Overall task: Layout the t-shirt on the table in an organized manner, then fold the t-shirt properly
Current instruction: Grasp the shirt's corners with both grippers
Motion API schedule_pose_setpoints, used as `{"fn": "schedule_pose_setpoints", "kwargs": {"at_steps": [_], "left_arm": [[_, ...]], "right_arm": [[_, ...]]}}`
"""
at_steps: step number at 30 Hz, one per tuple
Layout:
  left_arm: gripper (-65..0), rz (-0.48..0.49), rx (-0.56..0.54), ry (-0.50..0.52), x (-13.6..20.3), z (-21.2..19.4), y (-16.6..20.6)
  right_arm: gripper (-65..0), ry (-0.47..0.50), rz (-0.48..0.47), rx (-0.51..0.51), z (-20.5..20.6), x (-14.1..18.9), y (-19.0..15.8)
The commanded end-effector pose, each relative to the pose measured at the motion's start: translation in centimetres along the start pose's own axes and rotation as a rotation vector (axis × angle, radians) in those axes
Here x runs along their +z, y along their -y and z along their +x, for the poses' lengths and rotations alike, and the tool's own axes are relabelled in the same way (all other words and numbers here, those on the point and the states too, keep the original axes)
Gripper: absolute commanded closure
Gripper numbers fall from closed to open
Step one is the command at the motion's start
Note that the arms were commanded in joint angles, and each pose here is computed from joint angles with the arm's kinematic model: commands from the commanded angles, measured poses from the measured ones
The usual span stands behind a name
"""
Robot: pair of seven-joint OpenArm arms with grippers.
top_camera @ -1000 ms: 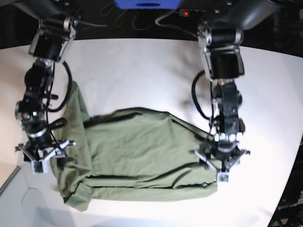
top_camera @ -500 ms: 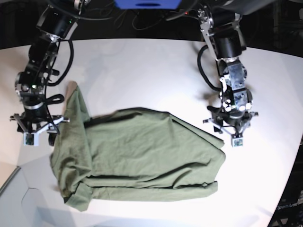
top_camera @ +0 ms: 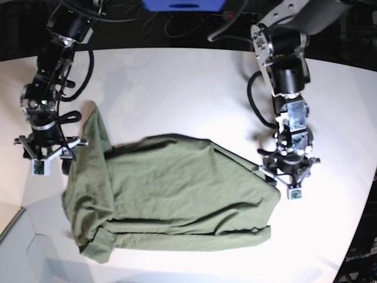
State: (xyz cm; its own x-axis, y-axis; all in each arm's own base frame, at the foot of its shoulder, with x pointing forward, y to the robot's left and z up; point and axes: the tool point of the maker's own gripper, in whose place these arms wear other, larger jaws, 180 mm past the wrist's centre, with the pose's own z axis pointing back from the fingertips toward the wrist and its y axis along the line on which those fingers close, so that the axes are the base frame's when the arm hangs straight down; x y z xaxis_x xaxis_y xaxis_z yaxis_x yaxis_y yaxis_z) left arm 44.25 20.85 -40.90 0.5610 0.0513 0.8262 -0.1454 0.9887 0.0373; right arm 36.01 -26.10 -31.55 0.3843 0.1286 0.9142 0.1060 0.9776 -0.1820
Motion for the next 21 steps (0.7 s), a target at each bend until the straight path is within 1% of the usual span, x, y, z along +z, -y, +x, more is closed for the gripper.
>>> {"fn": "schedule_pose_setpoints", "kwargs": {"at_steps": [1,4,10,14,15,16,18,19,20,21], "left_arm": [[-31.2,-0.004,0.003,0.048,-0.1,1.6,0.2],[-31.2,-0.014,0.008,0.068,-0.3,1.5,0.6],[-31.0,-0.082,-0.074,0.044,-0.6,0.5,3.7],[-29.9,-0.088,-0.072,0.042,-0.6,0.4,4.1],[-27.1,-0.088,-0.072,0.042,-0.6,0.4,4.1],[-22.7,-0.088,-0.072,0.042,-0.6,0.4,4.1],[-10.8,-0.088,-0.072,0.042,-0.6,0.4,4.1],[-3.7,-0.087,-0.072,0.044,-0.6,0.5,4.1],[0.0,-0.083,-0.069,0.048,-0.5,0.7,3.9],[0.0,-0.080,-0.069,0.056,-0.5,0.9,3.8]], "right_arm": [[-35.7,0.068,-0.006,-0.001,2.1,0.0,0.4],[-35.7,0.064,-0.004,-0.002,1.9,-0.1,0.3],[-35.7,0.066,0.001,-0.002,2.0,-0.1,0.2],[-35.7,0.065,0.003,-0.002,1.9,-0.1,0.1],[-35.7,0.065,0.003,-0.002,1.9,-0.1,0.1],[-35.7,0.065,0.003,-0.002,1.9,-0.1,0.1],[-35.7,0.065,0.003,-0.002,1.9,-0.1,0.1],[-35.7,0.065,0.003,-0.002,1.9,-0.1,0.1],[-35.7,0.063,0.004,-0.003,1.8,-0.1,0.0],[-35.7,0.061,0.005,-0.004,1.8,-0.1,0.0]]}}
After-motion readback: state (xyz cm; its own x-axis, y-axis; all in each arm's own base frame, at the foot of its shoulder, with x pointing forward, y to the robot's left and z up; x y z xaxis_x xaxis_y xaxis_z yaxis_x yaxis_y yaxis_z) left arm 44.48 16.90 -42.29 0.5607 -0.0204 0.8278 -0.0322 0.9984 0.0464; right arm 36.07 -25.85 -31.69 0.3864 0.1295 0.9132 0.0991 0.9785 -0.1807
